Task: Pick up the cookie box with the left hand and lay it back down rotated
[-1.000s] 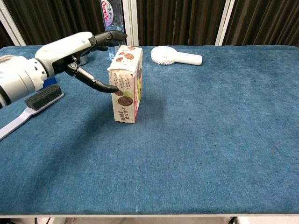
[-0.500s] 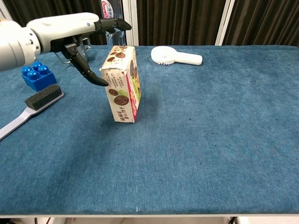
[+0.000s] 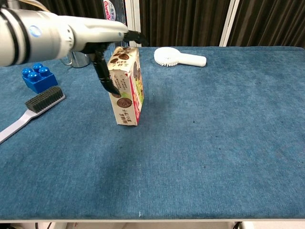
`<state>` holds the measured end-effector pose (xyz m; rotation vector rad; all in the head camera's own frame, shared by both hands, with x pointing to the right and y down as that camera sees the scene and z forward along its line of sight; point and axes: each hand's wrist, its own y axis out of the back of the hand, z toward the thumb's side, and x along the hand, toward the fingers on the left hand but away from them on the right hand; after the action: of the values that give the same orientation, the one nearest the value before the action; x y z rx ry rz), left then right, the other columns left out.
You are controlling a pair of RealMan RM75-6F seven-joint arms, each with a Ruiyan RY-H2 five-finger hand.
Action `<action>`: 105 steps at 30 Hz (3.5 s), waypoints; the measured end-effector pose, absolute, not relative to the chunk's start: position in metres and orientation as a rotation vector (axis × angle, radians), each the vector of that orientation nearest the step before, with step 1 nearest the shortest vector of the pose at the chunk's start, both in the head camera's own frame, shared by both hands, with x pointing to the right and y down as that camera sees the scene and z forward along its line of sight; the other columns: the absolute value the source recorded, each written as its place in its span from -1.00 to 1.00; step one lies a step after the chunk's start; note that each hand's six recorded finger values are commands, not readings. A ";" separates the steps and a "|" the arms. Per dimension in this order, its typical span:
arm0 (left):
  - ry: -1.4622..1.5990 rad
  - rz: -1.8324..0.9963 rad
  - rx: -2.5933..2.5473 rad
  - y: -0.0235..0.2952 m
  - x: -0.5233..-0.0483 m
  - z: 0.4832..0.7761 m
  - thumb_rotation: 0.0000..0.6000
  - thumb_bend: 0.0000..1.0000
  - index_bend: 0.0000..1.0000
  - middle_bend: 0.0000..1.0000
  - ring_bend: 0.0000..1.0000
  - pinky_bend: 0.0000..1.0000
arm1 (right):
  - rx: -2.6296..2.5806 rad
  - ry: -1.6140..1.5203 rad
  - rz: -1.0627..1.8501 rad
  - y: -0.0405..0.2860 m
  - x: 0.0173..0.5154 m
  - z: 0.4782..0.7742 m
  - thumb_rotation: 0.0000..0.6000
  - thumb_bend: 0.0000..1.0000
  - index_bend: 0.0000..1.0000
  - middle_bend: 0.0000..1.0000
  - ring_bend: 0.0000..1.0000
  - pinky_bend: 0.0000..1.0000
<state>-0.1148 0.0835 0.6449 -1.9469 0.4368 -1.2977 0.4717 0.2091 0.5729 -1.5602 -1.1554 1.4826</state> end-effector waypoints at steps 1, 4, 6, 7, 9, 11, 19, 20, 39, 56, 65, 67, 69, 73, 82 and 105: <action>0.430 -1.306 -1.944 0.084 -0.112 0.646 1.00 -0.87 -1.00 -1.00 -1.00 -1.00 | -1.560 -1.156 1.484 0.209 0.472 0.573 1.00 -0.74 -1.00 -1.00 -1.00 -1.00; 0.422 -1.326 -1.920 0.083 -0.107 0.648 1.00 -0.85 -0.95 -0.97 -0.96 -0.90 | -1.560 -1.160 1.488 0.210 0.474 0.574 1.00 -0.74 -1.00 -1.00 -1.00 -1.00; 0.427 -1.339 -1.897 0.081 -0.107 0.650 1.00 -0.84 -0.87 -0.89 -0.87 -0.80 | -1.562 -1.163 1.490 0.210 0.475 0.574 1.00 -0.74 -1.00 -1.00 -1.00 -1.00; 0.433 -1.349 -1.886 0.080 -0.107 0.652 1.00 -0.84 -0.83 -0.84 -0.81 -0.75 | -1.562 -1.163 1.491 0.210 0.475 0.574 1.00 -0.74 -1.00 -1.00 -1.00 -1.00; 0.438 -1.360 -1.871 0.078 -0.108 0.655 1.00 -0.83 -0.73 -0.72 -0.68 -0.62 | -1.563 -1.165 1.493 0.210 0.476 0.575 1.00 -0.74 -1.00 -1.00 -1.00 -1.00; 0.438 -1.369 -1.856 0.077 -0.110 0.657 1.00 -0.82 -0.62 -0.61 -0.56 -0.48 | -1.563 -1.167 1.494 0.211 0.477 0.575 1.00 -0.74 -1.00 -1.00 -1.00 -1.00; 0.471 -1.366 -1.886 0.075 -0.113 0.658 1.00 -0.81 -0.38 -0.26 -0.26 -0.20 | -1.568 -1.166 1.488 0.210 0.476 0.575 1.00 -0.74 -1.00 -1.00 -1.00 -1.00; 0.483 -1.362 -1.897 0.074 -0.113 0.657 1.00 -0.81 -0.38 -0.26 -0.26 -0.20 | -1.565 -1.168 1.489 0.210 0.477 0.575 1.00 -0.74 -1.00 -1.00 -1.00 -1.00; 1.218 -0.961 -2.447 0.064 -0.125 0.675 1.00 -0.82 -0.38 -0.27 -0.43 -0.55 | -1.562 -1.165 1.494 0.210 0.476 0.574 1.00 -0.74 -1.00 -1.00 -1.00 -1.00; 1.091 -0.907 -2.339 0.092 -0.129 0.754 1.00 -0.85 -0.61 -0.48 -0.67 -0.90 | -1.550 -1.175 1.514 0.212 0.479 0.573 1.00 -0.74 -1.00 -1.00 -1.00 -1.00; 0.998 -1.054 -2.339 0.097 -0.137 0.765 1.00 -0.92 -1.00 -0.94 -1.00 -1.00 | -1.569 -1.165 1.500 0.211 0.473 0.576 1.00 -0.74 -1.00 -1.00 -1.00 -1.00; 0.994 -1.075 -2.341 0.097 -0.138 0.764 1.00 -0.92 -1.00 -0.99 -1.00 -1.00 | -1.573 -1.165 1.496 0.210 0.472 0.576 1.00 -0.74 -1.00 -1.00 -1.00 -1.00; 0.996 -1.088 -2.341 0.096 -0.140 0.762 1.00 -0.92 -1.00 -1.00 -1.00 -1.00 | -1.579 -1.162 1.489 0.210 0.471 0.576 1.00 -0.74 -1.00 -1.00 -1.00 -1.00; 1.020 -1.097 -2.349 0.092 -0.147 0.751 1.00 -0.94 -1.00 -1.00 -1.00 -1.00 | -1.585 -1.156 1.479 0.208 0.469 0.576 1.00 -0.74 -1.00 -1.00 -1.00 -1.00; 1.026 -1.143 -2.134 0.069 -0.218 0.701 1.00 -0.94 -1.00 -1.00 -1.00 -1.00 | -1.595 -1.159 1.471 0.203 0.474 0.573 1.00 -0.74 -1.00 -1.00 -1.00 -1.00; 1.097 -1.431 -1.552 0.198 -0.445 0.595 1.00 -0.94 -0.99 -0.99 -1.00 -1.00 | -1.649 -1.134 1.373 0.207 0.452 0.569 1.00 -0.74 -1.00 -1.00 -1.00 -1.00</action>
<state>-0.4447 0.1977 0.5951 -1.5516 1.0972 -1.4310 0.4519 0.2067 0.5689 -1.6486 -1.1339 1.3726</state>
